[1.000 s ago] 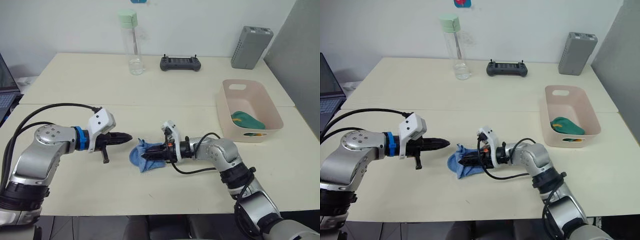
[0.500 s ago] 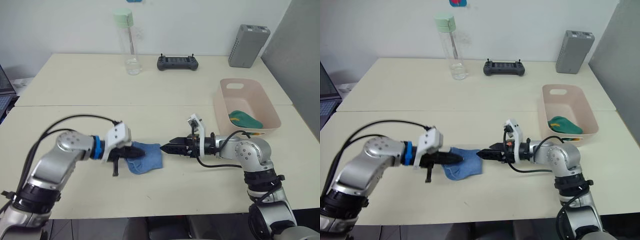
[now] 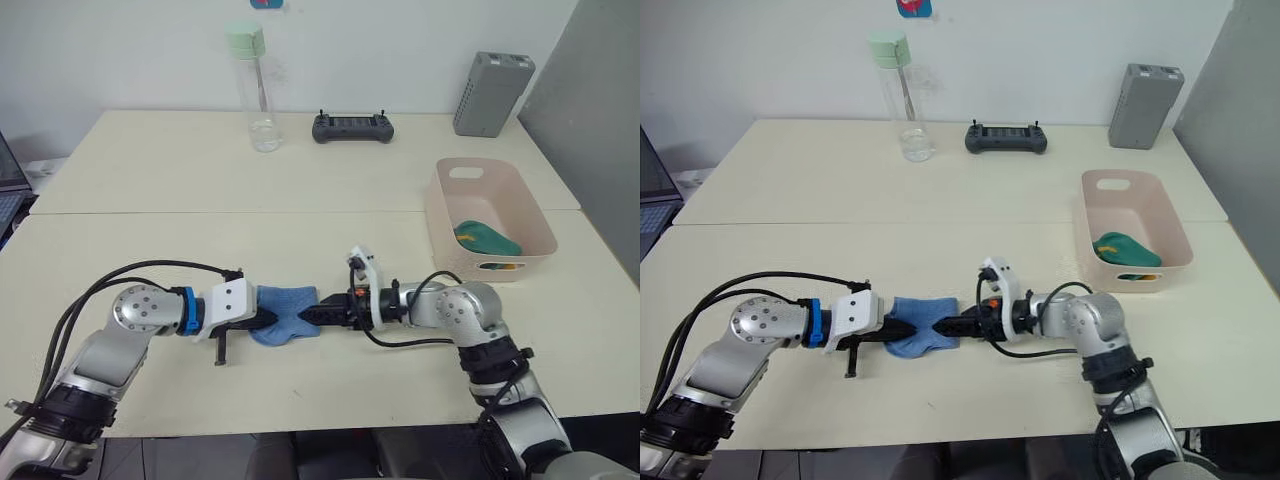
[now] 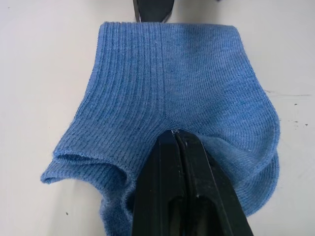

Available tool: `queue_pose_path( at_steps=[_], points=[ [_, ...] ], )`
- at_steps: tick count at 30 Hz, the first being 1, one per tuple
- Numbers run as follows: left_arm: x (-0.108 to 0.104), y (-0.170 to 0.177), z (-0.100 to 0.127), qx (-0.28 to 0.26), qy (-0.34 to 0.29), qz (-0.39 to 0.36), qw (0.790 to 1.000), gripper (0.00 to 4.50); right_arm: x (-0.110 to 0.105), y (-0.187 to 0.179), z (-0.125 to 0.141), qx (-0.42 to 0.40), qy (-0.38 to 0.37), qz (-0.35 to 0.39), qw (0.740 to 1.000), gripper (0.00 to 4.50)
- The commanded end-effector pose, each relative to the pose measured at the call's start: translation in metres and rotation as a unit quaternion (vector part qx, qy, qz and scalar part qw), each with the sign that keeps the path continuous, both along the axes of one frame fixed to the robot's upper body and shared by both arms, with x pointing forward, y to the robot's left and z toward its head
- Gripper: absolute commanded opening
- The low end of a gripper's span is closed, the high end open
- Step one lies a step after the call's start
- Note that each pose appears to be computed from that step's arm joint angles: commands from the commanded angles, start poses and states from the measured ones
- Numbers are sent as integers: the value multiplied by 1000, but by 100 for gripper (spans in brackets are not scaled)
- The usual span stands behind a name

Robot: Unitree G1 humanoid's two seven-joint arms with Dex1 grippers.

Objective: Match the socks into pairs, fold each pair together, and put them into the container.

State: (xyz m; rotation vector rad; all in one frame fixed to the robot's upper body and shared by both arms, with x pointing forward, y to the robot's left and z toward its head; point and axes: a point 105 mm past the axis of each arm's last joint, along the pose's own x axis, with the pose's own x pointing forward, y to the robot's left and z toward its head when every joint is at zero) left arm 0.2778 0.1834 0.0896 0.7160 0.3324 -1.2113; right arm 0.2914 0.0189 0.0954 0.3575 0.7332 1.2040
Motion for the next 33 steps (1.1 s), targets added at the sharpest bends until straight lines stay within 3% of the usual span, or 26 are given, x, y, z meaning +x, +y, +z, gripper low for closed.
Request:
queue_pose_path(
  at_steps=[1, 9, 10, 13, 23, 24, 27, 33],
  points=[
    [-3, 9, -10, 9, 25, 24, 999, 0, -6, 17, -2, 7, 7, 33, 999, 447],
    [-4, 4, 3, -30, 14, 35, 999, 0, -7, 43, -4, 26, 11, 60, 998, 447],
    [-4, 3, 4, -36, 13, 37, 999, 0, -7, 42, -4, 26, 10, 62, 998, 430],
    [-6, 3, 6, -42, 14, 38, 998, 0, -4, 41, -5, 31, 7, 53, 998, 357],
    [0, -2, 28, -91, 11, 34, 995, 0, -1, 32, 12, 63, 0, 39, 997, 13],
    [1, -4, 34, -103, 14, 35, 994, 0, -1, 30, 15, 64, -6, 38, 997, 3],
    [9, -13, 64, -161, 27, 32, 986, 57, 8, 13, 38, 75, -47, 17, 996, 0],
    [21, -53, 135, -281, 18, 5, 959, 235, 28, -57, 110, 77, -175, -77, 979, 0]
  ],
)
